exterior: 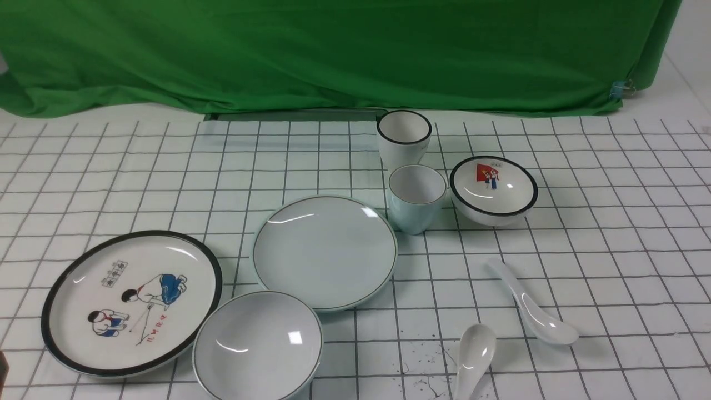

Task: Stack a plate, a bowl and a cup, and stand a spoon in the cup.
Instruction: Use the left arm to grab a blue rice bowl

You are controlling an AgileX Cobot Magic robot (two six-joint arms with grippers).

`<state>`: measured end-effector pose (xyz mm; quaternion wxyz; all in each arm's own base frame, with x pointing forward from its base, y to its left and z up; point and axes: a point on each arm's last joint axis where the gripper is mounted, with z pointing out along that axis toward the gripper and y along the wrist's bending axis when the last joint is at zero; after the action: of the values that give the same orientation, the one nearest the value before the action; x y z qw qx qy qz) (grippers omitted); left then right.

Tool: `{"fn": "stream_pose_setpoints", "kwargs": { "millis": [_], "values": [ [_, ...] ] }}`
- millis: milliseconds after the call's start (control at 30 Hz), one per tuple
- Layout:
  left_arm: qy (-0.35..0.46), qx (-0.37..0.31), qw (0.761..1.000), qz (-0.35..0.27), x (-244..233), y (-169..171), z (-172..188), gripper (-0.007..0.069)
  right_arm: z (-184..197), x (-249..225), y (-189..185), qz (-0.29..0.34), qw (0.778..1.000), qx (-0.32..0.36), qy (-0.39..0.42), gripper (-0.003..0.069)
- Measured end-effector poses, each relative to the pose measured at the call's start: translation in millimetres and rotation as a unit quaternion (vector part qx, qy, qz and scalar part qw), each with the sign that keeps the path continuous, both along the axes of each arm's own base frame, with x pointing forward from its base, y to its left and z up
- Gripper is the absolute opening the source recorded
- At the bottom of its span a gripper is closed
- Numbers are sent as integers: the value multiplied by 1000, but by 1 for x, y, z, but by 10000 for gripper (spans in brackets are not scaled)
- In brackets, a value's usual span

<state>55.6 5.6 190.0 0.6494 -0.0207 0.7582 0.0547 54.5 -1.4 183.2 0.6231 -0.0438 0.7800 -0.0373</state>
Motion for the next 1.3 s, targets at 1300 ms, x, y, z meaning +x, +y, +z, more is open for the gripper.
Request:
{"fn": "stream_pose_setpoints", "kwargs": {
  "millis": [1300],
  "values": [
    [39,-231,970,-65,-5,-20,128,-28,83,13,13,48,986,157,9,22]
  ]
}}
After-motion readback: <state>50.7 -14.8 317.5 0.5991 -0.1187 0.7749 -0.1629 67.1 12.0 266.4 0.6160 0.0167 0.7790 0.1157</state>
